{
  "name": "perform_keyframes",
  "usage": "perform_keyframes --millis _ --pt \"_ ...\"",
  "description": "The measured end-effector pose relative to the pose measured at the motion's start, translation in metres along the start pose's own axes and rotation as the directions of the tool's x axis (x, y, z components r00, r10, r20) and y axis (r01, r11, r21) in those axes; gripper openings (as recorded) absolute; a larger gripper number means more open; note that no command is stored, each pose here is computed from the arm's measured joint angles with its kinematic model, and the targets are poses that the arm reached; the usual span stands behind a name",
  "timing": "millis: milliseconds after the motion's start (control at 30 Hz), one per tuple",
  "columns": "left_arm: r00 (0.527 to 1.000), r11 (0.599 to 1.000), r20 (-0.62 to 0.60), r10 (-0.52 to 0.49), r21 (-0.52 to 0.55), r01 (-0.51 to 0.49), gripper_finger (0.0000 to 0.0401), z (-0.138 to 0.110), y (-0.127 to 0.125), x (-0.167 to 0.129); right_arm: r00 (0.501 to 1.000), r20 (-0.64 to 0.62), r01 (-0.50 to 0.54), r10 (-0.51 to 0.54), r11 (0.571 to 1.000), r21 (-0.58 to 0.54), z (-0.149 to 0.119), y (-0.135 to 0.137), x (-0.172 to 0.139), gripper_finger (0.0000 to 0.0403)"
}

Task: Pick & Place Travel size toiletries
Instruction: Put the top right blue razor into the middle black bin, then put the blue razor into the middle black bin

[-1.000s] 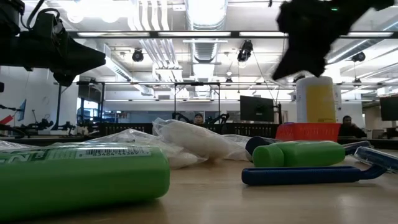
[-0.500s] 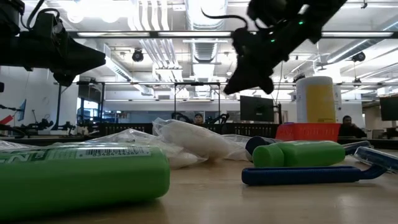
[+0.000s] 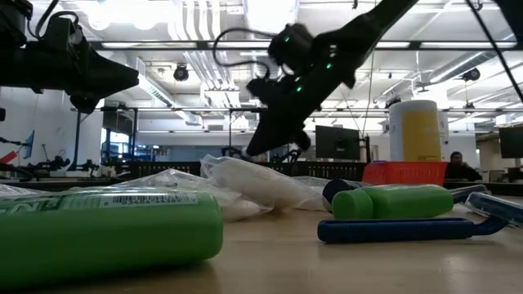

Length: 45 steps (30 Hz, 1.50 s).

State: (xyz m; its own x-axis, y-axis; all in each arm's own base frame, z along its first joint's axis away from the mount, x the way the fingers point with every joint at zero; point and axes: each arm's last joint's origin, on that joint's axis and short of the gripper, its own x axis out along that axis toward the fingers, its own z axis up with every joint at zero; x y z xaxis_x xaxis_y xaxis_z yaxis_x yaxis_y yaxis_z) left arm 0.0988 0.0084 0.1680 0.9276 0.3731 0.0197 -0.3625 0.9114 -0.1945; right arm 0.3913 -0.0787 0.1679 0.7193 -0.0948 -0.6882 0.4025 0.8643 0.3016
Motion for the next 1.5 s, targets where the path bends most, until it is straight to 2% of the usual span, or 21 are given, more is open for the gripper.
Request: perform_keyframes --millis 133,300,433,533,700,800,967,1100,1267,1367,1500 --pt "1.000 1.000 0.000 0.002 0.000 -0.002 0.0115 0.000 0.000 0.000 0.999 -0.039 0.024 -0.025 0.999 -0.024 0.003 -0.004 0.010 0.0042" --pt "1.000 1.000 0.000 0.002 0.000 -0.002 0.0115 0.000 0.000 0.000 0.997 -0.045 0.054 -0.056 0.997 -0.046 0.006 -0.003 0.001 0.0092" --pt "1.000 1.000 0.000 0.002 0.000 -0.002 0.0115 0.000 0.000 0.000 0.998 -0.043 0.043 -0.047 0.996 -0.079 0.010 0.006 -0.022 0.0140" --pt "1.000 1.000 -0.001 0.002 0.001 -0.002 0.0115 0.000 0.000 0.000 0.989 -0.132 0.046 -0.062 0.991 -0.125 0.001 0.020 -0.047 0.0170" --pt "1.000 1.000 -0.006 -0.002 0.002 0.002 0.0115 -0.001 0.000 0.000 0.924 -0.299 0.202 -0.237 0.969 -0.145 -0.037 0.039 -0.087 0.0195" --pt "1.000 1.000 -0.009 -0.003 0.003 0.003 0.0115 -0.001 0.000 0.000 0.894 -0.364 0.232 -0.261 0.965 -0.121 -0.063 0.047 -0.106 0.0201" --pt "1.000 1.000 -0.003 -0.004 0.001 0.004 0.0115 0.000 0.000 0.000 0.890 -0.407 0.231 -0.207 0.973 0.010 -0.100 0.056 -0.131 0.0195" --pt "1.000 1.000 -0.002 -0.003 0.000 0.003 0.0115 0.000 0.000 0.000 0.886 -0.433 0.178 -0.164 0.984 -0.010 -0.125 0.063 -0.145 0.0184" --pt "1.000 1.000 0.000 -0.003 -0.003 0.003 0.0115 0.000 0.000 0.000 0.896 -0.426 0.142 -0.127 0.990 0.003 -0.140 0.066 -0.149 0.0169" --pt "1.000 1.000 0.004 -0.004 -0.005 0.004 0.0115 0.000 0.000 0.000 0.885 -0.439 0.180 -0.154 0.984 0.017 -0.146 0.062 -0.146 0.0160" --pt "1.000 1.000 0.000 -0.003 -0.005 0.003 0.0115 0.000 0.000 0.000 0.863 -0.448 0.249 -0.232 0.968 -0.023 -0.157 0.055 -0.136 0.0150"
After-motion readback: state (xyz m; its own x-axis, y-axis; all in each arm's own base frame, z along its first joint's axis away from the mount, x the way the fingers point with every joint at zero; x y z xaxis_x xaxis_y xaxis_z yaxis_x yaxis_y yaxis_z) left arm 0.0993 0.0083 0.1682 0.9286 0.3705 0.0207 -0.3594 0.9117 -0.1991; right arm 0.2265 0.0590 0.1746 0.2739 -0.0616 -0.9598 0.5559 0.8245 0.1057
